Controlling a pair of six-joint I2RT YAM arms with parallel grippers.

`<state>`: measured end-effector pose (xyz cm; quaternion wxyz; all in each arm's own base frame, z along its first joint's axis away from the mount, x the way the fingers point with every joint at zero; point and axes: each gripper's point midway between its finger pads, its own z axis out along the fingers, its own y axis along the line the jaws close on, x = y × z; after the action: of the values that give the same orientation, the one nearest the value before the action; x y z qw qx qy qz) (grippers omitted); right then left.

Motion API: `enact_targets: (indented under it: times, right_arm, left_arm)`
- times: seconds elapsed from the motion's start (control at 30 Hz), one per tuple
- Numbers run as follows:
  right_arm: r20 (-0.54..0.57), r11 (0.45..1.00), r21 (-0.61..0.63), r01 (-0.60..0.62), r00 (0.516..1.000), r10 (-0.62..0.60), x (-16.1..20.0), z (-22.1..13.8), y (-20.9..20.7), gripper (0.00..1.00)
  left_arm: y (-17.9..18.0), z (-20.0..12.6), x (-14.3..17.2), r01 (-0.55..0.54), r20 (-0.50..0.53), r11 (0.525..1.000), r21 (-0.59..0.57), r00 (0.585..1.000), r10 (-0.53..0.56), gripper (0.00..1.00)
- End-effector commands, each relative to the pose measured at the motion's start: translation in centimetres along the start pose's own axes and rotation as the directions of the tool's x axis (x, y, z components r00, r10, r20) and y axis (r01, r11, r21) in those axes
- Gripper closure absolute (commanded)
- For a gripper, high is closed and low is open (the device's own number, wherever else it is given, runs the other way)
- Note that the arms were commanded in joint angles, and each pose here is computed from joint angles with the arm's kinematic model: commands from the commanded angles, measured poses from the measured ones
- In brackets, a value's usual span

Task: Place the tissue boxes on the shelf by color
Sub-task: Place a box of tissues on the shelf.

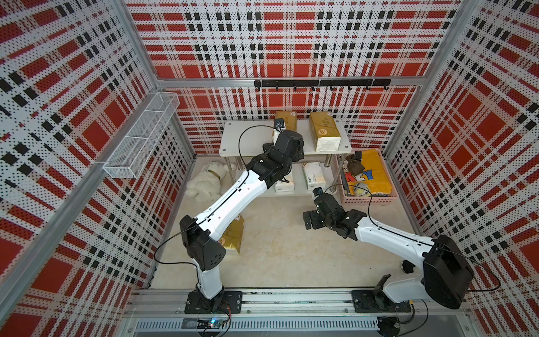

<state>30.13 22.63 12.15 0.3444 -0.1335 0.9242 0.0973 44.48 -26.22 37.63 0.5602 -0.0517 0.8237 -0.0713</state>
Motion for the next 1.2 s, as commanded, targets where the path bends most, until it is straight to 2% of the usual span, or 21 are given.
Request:
enact_targets:
  times: [0.0, 0.3, 0.63, 0.83, 1.17]
  right_arm:
    - [0.011, 1.000, -0.012, 0.000, 1.000, 0.000, -0.6, 0.1, 0.7, 0.00]
    - [0.010, 1.000, -0.011, 0.000, 1.000, 0.000, -0.4, 0.0, 0.7, 0.00]
    - [0.011, 1.000, -0.014, 0.005, 1.000, -0.005, -0.5, 0.0, 0.8, 0.00]
    - [0.008, 1.000, -0.011, 0.007, 1.000, -0.007, -0.3, 0.1, 0.8, 0.00]
    - [0.004, 1.000, -0.013, 0.005, 1.000, -0.005, -0.2, 0.2, 0.8, 0.00]
  left_arm:
    - [0.4, -1.4, -0.8, 0.003, 0.019, 1.000, -0.002, 1.000, -0.003, 0.06]
    - [-0.4, -1.8, -1.0, 0.005, 0.030, 1.000, 0.019, 1.000, -0.006, 0.04]
    - [0.7, -2.0, -1.0, 0.031, 0.057, 0.998, -0.051, 0.998, -0.028, 0.07]
    - [0.6, -2.1, -0.8, 0.034, 0.056, 0.998, -0.052, 0.998, -0.031, 0.08]
    - [0.0, -2.4, -1.2, 0.023, 0.068, 0.999, -0.027, 0.997, -0.021, 0.03]
